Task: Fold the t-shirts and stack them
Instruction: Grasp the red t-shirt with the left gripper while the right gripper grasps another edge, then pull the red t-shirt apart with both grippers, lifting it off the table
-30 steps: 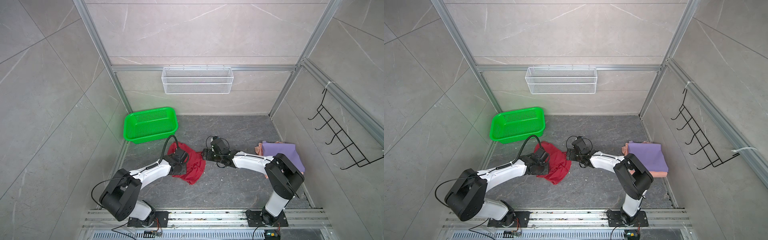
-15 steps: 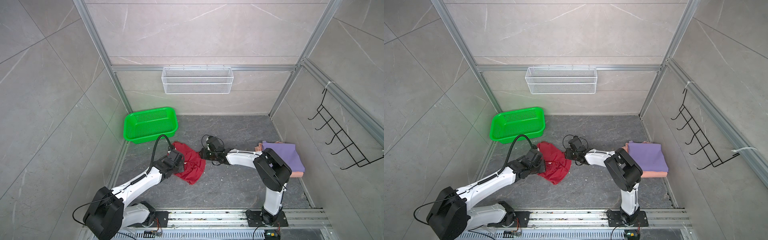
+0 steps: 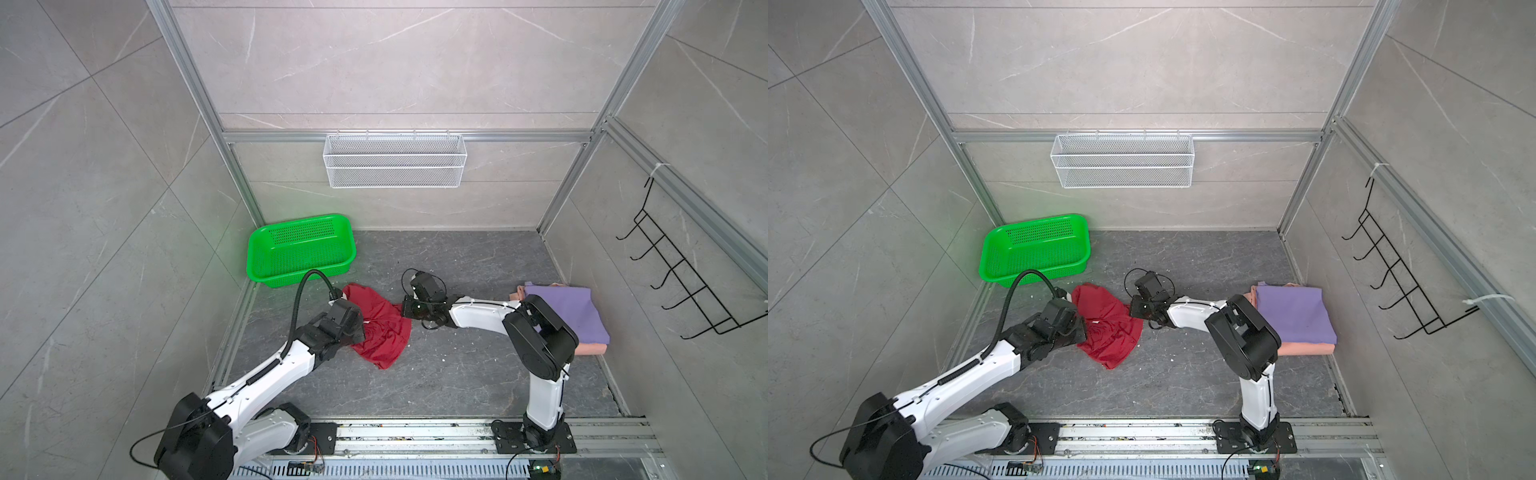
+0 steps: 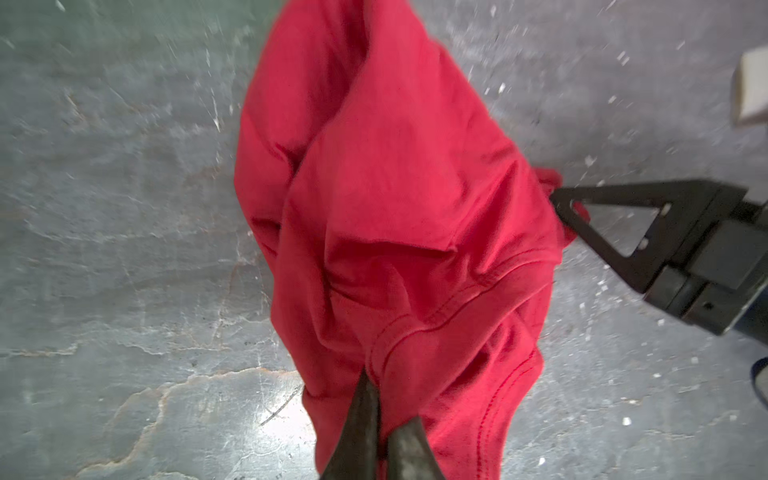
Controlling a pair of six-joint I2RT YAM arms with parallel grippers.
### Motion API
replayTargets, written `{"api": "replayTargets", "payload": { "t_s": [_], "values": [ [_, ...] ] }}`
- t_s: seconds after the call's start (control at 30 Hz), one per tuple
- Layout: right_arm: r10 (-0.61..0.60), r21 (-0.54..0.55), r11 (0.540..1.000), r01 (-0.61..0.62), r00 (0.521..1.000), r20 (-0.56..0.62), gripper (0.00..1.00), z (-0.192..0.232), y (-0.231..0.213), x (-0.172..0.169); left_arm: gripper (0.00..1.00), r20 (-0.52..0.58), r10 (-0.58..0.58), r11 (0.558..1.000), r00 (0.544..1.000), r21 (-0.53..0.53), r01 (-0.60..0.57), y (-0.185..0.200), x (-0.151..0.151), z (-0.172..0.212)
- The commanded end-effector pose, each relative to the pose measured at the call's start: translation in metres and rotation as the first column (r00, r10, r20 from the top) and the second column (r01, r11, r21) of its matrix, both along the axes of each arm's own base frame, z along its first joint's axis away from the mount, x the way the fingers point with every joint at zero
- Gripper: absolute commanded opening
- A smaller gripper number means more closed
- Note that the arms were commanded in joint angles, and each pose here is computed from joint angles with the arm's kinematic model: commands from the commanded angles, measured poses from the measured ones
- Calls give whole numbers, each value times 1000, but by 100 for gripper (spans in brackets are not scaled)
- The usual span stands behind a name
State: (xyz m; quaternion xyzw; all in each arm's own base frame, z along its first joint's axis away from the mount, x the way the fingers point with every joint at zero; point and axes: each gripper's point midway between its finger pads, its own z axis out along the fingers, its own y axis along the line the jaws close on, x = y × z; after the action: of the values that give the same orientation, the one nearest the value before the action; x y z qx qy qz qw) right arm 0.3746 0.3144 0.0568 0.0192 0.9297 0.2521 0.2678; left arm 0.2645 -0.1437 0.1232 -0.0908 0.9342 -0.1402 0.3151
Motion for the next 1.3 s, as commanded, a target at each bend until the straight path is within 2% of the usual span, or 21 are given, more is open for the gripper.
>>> {"api": "replayTargets", "payload": {
  "t_s": [0.0, 0.17, 0.27, 0.37, 0.47, 0.6, 0.73, 0.87, 1.0, 1.1, 1.27],
  "values": [
    [-91, -23, 995, 96, 984, 154, 0, 66, -39, 13, 0, 135, 29, 999, 990, -48, -23, 10, 11, 57],
    [-190, -40, 977, 209, 940, 282, 0, 132, -105, 6, 0, 271, 93, 989, 958, -135, -58, 35, 7, 116],
    [-215, -84, 963, 255, 920, 328, 0, 157, -140, -7, 0, 309, 162, 985, 937, -108, -135, 57, 1, 131],
    [-240, -145, 940, 307, 902, 359, 0, 176, -171, -22, 0, 297, 202, 979, 933, -47, -197, 74, -4, 129],
    [-244, -164, 933, 322, 896, 370, 0, 184, -184, -35, 0, 250, 191, 981, 949, -25, -191, 71, -3, 112],
    [-268, -211, 914, 347, 905, 331, 0, 160, -196, -44, 1, 118, 227, 974, 967, -8, -228, 68, -2, 58],
    [-284, -213, 911, 352, 912, 296, 0, 137, -191, -35, 3, 26, 248, 967, 968, 53, -249, 69, 2, 19],
    [-277, -208, 916, 343, 916, 290, 0, 134, -181, -21, 2, 8, 248, 963, 969, 108, -248, 72, 8, 11],
    [-261, -226, 912, 343, 908, 327, 0, 155, -184, -18, 0, 59, 186, 980, 981, 67, -190, 63, 11, 39],
    [-251, -236, 904, 356, 889, 383, 0, 188, -197, -30, 0, 171, 79, 997, 982, -8, -78, 50, 7, 81],
    [-240, -163, 914, 371, 819, 521, 0, 263, -221, -68, 0, 377, -69, 990, 924, -90, 111, 37, -22, 161]
  ]
}}
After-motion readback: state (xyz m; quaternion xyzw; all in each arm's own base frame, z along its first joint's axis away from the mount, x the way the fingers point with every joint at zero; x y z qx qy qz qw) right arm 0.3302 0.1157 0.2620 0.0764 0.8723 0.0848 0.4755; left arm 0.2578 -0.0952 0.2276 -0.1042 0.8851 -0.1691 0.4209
